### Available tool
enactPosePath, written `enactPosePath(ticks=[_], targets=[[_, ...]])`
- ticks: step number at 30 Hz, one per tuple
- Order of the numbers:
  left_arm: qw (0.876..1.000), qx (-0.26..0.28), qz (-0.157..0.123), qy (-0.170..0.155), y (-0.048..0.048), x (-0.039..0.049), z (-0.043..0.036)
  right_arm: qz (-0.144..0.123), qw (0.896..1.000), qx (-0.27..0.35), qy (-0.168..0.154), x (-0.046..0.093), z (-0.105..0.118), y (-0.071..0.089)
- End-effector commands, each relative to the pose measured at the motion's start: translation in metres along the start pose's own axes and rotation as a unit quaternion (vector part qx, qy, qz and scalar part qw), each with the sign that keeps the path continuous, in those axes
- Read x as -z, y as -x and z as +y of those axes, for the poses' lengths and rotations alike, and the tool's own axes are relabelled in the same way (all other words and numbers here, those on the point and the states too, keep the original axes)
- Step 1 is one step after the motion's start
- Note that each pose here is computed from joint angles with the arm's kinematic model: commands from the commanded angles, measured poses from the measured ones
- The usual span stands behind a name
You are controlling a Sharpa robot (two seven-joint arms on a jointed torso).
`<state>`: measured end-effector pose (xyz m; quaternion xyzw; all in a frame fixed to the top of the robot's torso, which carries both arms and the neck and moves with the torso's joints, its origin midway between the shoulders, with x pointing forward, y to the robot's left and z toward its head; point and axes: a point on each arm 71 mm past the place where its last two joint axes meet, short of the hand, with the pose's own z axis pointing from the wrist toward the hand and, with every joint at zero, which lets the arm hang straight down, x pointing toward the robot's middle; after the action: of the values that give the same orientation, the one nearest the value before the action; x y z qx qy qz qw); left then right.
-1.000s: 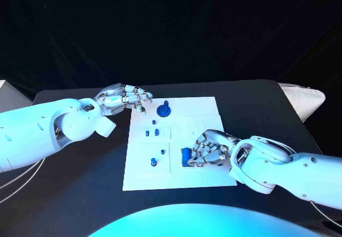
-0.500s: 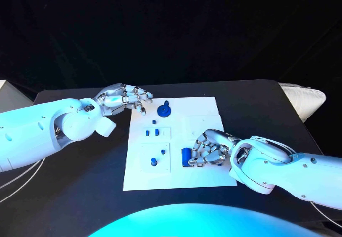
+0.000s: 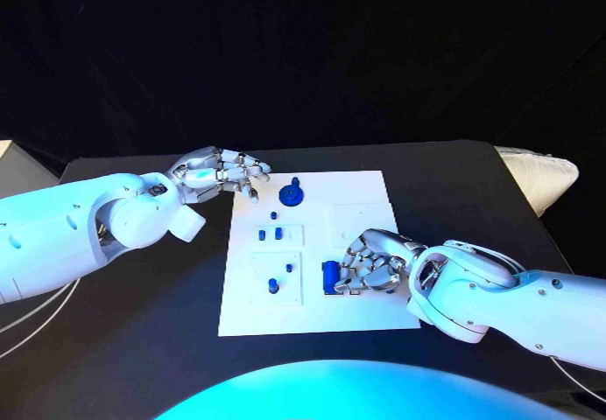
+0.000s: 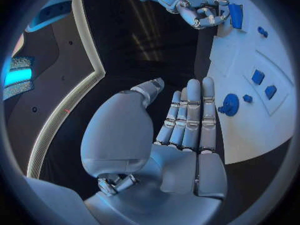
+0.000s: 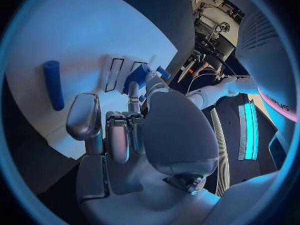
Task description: Assemble the parts on the task board
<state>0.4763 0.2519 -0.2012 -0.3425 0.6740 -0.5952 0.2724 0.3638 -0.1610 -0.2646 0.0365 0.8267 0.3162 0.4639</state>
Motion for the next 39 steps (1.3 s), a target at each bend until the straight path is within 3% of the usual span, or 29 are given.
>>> enactPosePath(ticks=[1,39], targets=[[1.000,0.005,0.011,-0.004,-0.0023,-0.0002,-0.0007,0.017,1.000,0.001,-0.005,0.0000,-0.0038,-0.0040],[1.000,0.005,0.013,-0.001,-0.0017,0.0003,-0.0003,0.005,1.000,-0.017,0.021,0.0072,-0.0059,-0.0017]])
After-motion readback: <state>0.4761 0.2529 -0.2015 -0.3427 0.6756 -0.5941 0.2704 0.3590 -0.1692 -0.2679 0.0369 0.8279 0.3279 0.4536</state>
